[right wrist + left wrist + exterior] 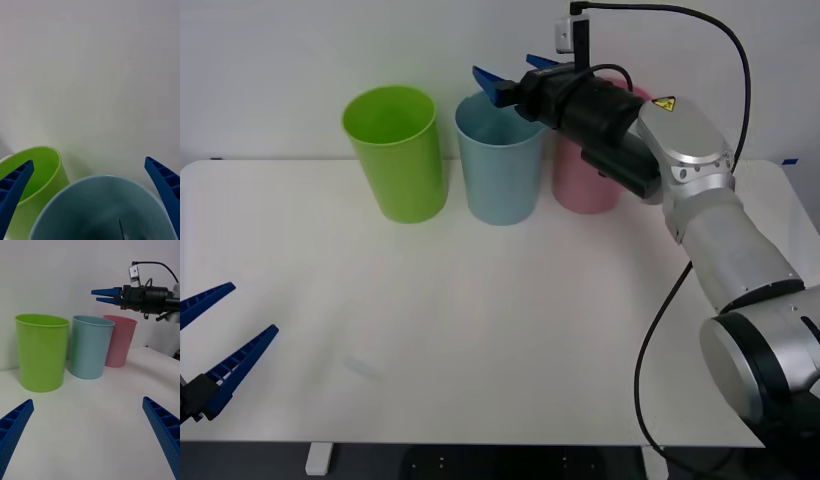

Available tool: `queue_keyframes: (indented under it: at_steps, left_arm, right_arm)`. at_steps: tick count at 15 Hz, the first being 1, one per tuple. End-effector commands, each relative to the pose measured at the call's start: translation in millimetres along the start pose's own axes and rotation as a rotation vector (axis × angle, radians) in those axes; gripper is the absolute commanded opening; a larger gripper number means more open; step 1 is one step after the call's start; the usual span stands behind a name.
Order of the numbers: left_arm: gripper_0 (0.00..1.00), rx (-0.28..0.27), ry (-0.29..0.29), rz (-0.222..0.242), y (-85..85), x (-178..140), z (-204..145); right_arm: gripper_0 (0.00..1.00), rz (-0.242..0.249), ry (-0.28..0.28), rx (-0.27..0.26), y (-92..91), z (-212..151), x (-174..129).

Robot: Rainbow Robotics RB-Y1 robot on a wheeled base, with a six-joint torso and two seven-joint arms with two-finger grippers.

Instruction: Grasp the object on the table and drop it into the matching bin: aluminum can to the light blue bin, PET bottle to the pink bin.

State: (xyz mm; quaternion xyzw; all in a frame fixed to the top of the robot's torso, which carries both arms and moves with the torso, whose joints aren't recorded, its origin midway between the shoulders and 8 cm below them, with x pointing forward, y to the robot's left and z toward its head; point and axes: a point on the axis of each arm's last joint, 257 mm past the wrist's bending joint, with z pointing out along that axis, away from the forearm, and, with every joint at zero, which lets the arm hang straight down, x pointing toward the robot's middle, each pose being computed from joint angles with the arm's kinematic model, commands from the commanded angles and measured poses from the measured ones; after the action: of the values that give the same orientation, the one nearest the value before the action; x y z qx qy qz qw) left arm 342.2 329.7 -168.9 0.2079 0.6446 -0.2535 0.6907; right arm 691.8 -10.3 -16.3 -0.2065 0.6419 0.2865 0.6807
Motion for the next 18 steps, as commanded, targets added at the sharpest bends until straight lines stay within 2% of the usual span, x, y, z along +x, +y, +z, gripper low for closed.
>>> queue_keyframes:
  at_steps: [1,6,8,14,16,18]
  left_arm:
    - [1.00,0.000,0.000,0.000,0.0,0,0]
    - [1.00,0.000,0.000,0.000,0.0,0,0]
    - [1.00,0.000,0.000,0.000,0.0,0,0]
    - [1.00,0.000,0.000,0.000,0.0,0,0]
    - [1.00,0.000,0.000,0.000,0.0,0,0]
    - [1.00,0.000,0.000,0.000,0.0,0,0]
  right_arm:
    - [1.00,-0.020,-0.018,-0.008,-1.1,-14,0]
    - [1.00,-0.054,-0.032,-0.063,10.1,-52,7]
    - [1.00,-0.079,-0.038,-0.071,9.4,-70,8]
    - [1.00,-0.126,-0.011,-0.122,16.5,-137,33]
    - [1.00,-0.158,-0.003,-0.125,18.6,-160,43]
    - [1.00,-0.213,0.012,-0.125,17.2,-182,56]
